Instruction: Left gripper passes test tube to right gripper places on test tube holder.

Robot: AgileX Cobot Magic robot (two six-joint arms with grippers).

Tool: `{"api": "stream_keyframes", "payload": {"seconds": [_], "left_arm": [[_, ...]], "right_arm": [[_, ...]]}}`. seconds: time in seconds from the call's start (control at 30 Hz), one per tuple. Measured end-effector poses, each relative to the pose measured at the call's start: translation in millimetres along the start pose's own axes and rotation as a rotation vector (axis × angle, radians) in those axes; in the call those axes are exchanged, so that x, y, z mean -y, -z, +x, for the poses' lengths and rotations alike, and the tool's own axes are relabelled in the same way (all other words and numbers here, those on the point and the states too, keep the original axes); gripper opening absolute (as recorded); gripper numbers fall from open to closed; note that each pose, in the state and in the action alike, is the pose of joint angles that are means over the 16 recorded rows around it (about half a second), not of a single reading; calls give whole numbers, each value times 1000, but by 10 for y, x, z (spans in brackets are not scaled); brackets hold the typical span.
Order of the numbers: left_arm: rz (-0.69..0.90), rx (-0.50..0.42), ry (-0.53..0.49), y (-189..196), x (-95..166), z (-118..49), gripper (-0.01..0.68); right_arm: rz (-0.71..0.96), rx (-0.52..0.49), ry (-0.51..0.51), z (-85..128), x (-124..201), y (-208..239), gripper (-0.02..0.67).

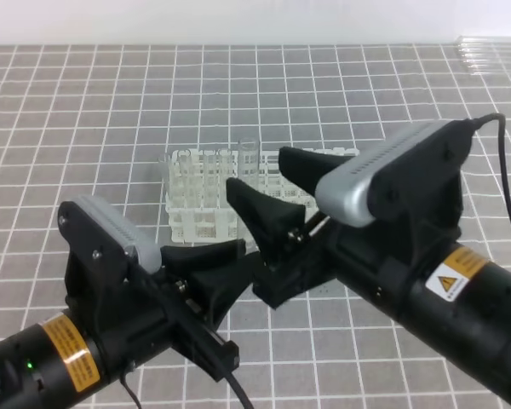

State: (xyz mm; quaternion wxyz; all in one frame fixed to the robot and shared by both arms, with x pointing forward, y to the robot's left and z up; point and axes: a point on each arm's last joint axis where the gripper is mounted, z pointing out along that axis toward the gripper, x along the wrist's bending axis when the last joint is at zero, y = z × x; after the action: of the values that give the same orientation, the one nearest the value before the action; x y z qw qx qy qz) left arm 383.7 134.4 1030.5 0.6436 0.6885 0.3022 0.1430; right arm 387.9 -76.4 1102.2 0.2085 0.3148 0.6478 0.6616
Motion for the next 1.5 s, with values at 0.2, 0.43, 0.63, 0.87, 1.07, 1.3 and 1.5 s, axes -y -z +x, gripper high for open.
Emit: {"api": "stream_keyframes", "payload": {"seconds": [0.2,0.43,0.63,0.87,1.07,1.3,1.5], "left_arm": [[-22,9,-21,1,-20,-9,81],[-32,14,-42,1,-29,-13,81],[-33,14,-50,1,-30,-14,81],[-40,15,-49,4,-37,-14,58],[-38,13,-47,3,-35,-13,63],[-37,12,-47,2,-34,-12,71],[-36,13,-50,0,-33,-12,131]], "right_arm": [[-14,29,-22,0,20,-126,424],[-15,36,-31,23,24,-254,415],[-14,33,-30,43,13,-316,366],[-18,31,-30,51,-1,-333,274],[-20,30,-32,54,-9,-334,182],[-17,27,-33,56,-8,-335,115],[-14,24,-32,59,-7,-335,87]]}}
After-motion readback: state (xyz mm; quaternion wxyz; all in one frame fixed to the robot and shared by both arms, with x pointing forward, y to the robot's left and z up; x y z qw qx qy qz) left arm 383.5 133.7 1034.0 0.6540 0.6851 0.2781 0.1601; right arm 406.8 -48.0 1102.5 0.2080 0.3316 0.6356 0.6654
